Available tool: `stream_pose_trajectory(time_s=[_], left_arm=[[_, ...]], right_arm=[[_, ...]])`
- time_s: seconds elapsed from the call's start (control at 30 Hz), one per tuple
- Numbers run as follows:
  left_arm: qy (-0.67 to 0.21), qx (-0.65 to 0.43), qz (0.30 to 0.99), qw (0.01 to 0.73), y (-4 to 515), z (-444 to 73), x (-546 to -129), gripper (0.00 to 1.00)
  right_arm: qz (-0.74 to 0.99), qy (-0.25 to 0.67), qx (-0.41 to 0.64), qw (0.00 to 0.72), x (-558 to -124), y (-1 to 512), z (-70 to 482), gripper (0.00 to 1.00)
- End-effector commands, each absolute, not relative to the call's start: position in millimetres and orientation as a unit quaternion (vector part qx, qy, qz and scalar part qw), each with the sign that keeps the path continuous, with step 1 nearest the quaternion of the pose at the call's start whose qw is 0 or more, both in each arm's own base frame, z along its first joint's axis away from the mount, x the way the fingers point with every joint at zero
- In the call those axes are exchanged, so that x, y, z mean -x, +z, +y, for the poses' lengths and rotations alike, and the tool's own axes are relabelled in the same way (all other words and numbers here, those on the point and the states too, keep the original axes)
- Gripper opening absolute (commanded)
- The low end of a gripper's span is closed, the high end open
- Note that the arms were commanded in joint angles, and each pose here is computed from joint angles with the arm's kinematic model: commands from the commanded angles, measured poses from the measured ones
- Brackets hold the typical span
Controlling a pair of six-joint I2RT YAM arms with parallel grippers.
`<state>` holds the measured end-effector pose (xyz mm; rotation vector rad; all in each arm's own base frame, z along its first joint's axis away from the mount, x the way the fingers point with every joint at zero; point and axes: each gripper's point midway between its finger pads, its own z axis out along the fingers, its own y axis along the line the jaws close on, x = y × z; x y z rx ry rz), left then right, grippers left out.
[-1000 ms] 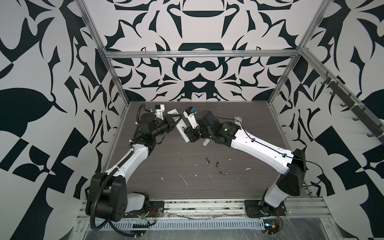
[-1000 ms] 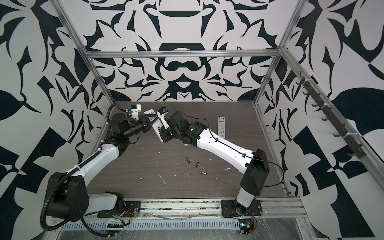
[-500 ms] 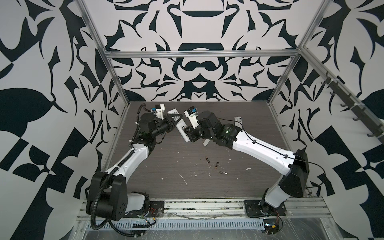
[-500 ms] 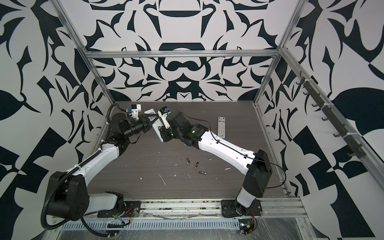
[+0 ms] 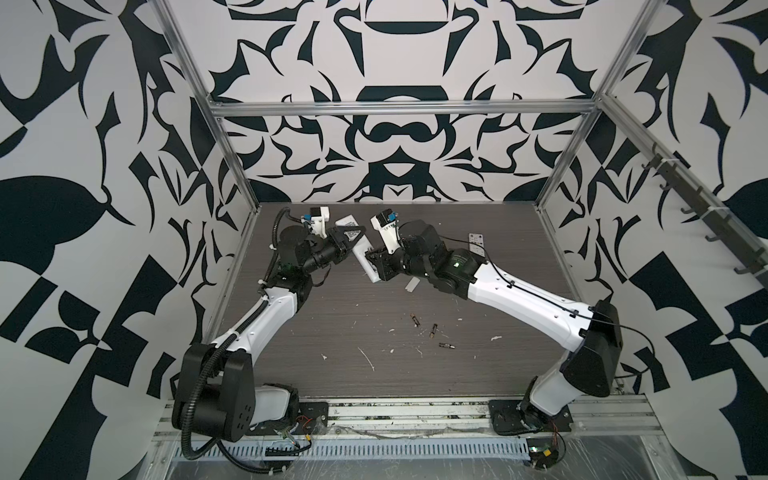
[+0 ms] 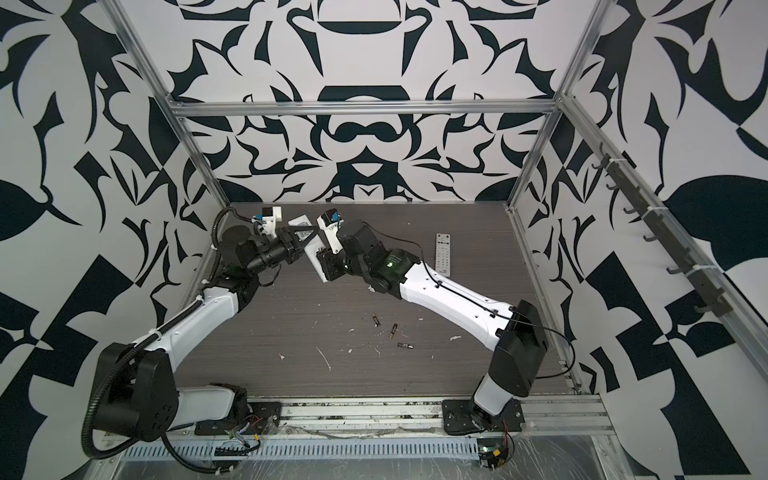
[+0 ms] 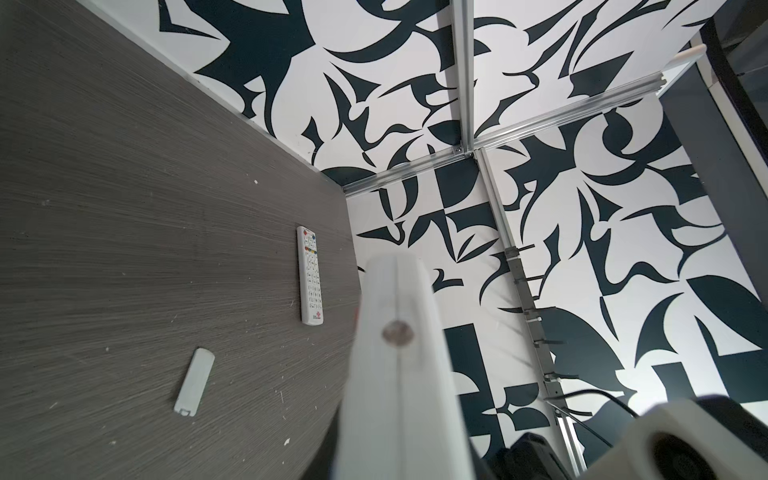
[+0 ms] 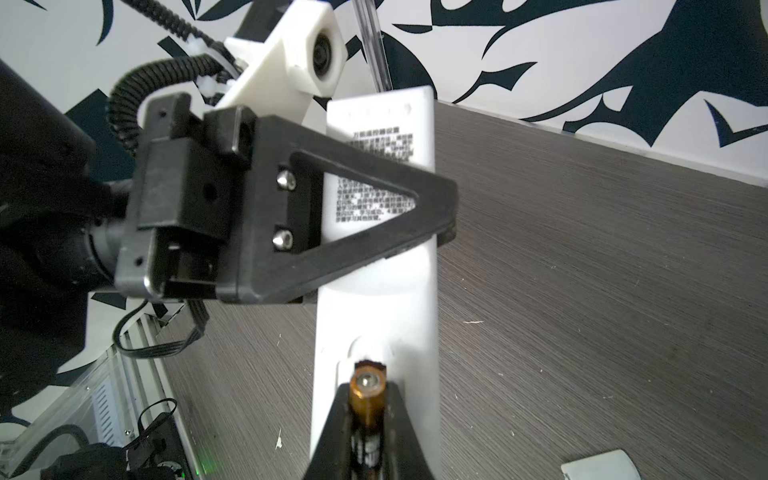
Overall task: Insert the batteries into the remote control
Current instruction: 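Push the battery down into the compartment with the right gripper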
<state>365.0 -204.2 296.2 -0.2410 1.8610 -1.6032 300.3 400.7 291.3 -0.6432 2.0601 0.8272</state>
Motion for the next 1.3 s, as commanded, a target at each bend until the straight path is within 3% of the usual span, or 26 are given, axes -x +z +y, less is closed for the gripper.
stream_pose_trajectory(time_s=[0.0, 0.3, 0.8, 1.07, 1.27], left_arm=[[-0.643, 0.059, 0.675, 0.357, 332.6, -210.1, -364.3, 0.0], [-0.684, 0.045, 0.623, 0.377, 353.6, -211.2, -368.0, 0.0], [-0.698, 0.042, 0.606, 0.379, 353.4, -211.7, -370.6, 0.0], [-0.699, 0.046, 0.606, 0.377, 350.5, -211.6, -373.5, 0.0], [-0.698, 0.05, 0.606, 0.378, 349.3, -210.6, -376.5, 0.0]], right_arm=[[0.798, 0.362, 0.266, 0.401, -286.6, 308.4, 407.9, 0.0], [0.804, 0.351, 0.267, 0.398, -286.3, 315.1, 403.4, 0.0], [0.826, 0.307, 0.274, 0.386, -297.4, 301.0, 404.0, 0.0], [0.836, 0.286, 0.276, 0.379, -301.9, 293.5, 402.9, 0.16], [0.837, 0.285, 0.278, 0.375, -302.3, 291.8, 405.1, 0.14]])
